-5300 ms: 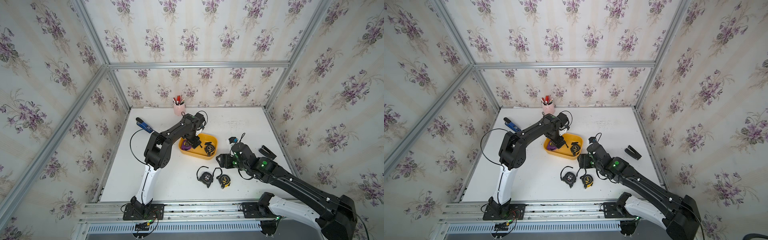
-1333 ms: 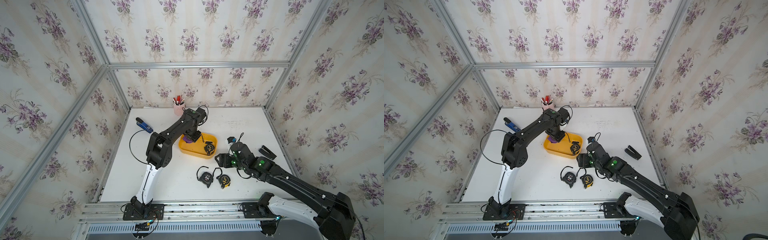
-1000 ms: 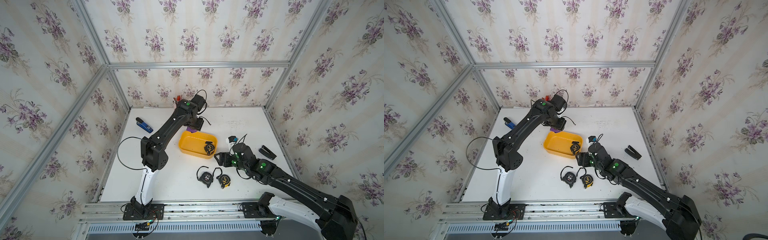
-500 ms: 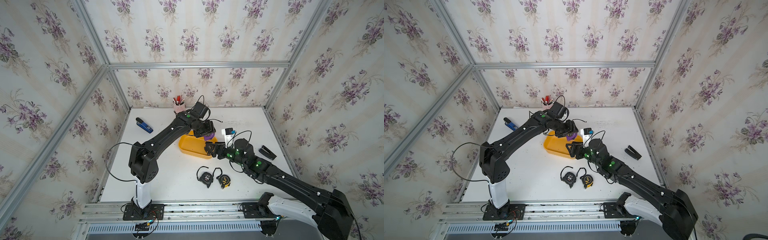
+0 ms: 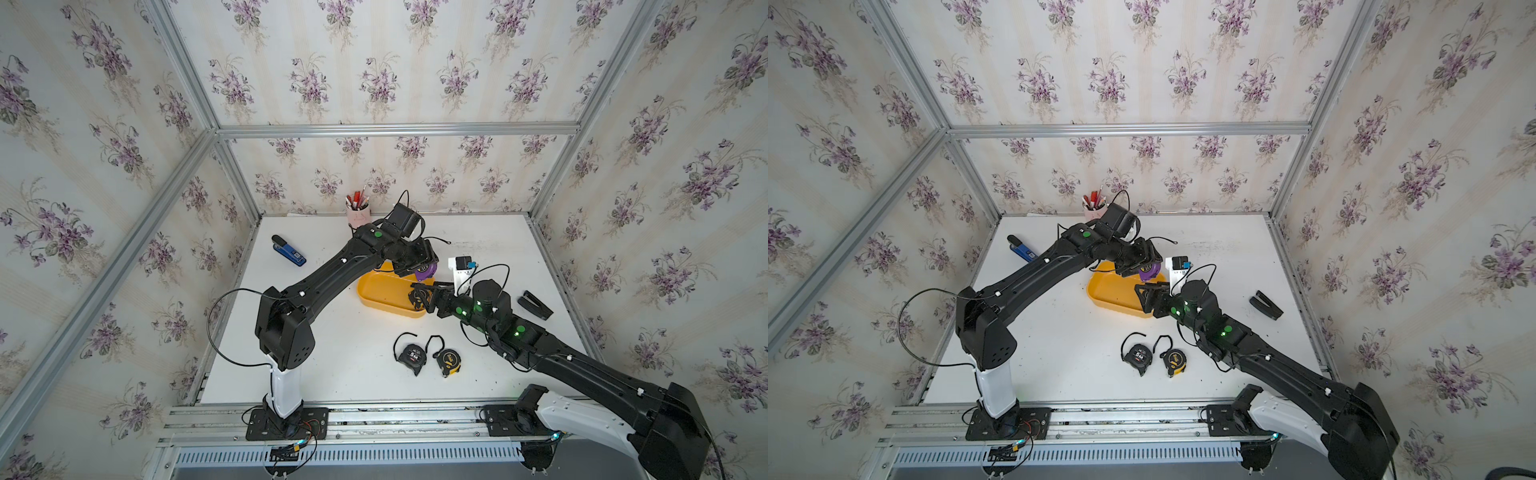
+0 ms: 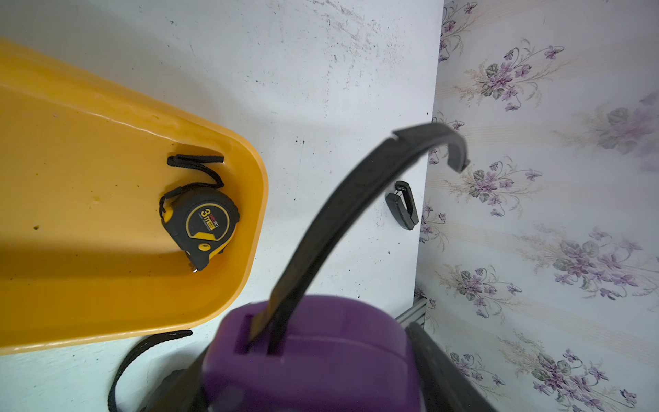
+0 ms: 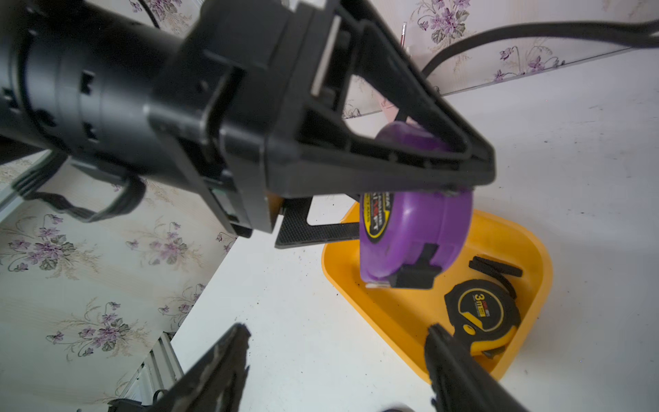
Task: Take the tape measure out of the storage box
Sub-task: Place the tape measure at the center of the board.
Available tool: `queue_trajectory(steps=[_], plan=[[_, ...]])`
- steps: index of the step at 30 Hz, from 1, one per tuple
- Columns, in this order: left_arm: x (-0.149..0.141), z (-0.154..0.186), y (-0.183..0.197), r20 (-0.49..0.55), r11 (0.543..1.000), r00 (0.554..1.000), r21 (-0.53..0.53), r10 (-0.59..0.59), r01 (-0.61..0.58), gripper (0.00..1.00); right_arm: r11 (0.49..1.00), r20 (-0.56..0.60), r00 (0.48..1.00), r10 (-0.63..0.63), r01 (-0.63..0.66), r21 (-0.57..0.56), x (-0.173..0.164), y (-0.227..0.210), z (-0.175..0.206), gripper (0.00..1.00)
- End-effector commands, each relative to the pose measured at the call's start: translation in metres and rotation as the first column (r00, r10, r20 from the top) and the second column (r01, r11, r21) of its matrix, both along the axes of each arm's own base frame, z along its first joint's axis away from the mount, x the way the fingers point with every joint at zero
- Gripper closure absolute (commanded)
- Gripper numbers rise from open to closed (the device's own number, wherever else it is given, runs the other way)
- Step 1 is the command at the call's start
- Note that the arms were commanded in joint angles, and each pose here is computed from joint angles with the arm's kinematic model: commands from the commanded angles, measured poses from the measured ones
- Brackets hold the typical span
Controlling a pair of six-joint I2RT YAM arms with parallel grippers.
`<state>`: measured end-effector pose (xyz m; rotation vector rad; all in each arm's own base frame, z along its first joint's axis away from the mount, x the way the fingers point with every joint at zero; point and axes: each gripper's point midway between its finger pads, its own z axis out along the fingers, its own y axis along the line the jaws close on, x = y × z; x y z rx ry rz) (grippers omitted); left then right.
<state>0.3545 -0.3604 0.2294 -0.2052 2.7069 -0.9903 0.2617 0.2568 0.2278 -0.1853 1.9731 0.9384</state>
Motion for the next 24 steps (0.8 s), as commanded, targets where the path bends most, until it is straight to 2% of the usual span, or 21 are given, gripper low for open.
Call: queue_trajectory(steps=[1,18,21,24], plan=[[-0.003,0.011,0.000,0.018,1.000,1.000,-0.025,-0.001,0.001,0.50,0.998,0.041,0.998,-0.054,0.054,-0.011,0.008,-0.008,0.003,0.20],[-0.033,0.012,-0.003,-0.011,0.998,0.999,-0.046,-0.052,0.051,0.47,0.996,0.085,0.992,-0.091,0.093,-0.016,0.027,-0.009,0.007,0.21],[-0.039,0.014,-0.005,-0.012,0.996,0.998,-0.068,-0.062,0.061,0.47,0.994,0.078,0.991,-0.106,0.107,-0.005,0.035,-0.010,0.006,0.26],[-0.043,0.016,-0.008,-0.010,0.993,0.997,-0.080,-0.082,0.081,0.46,0.995,0.076,0.992,-0.102,0.102,-0.001,0.038,-0.007,0.006,0.38]])
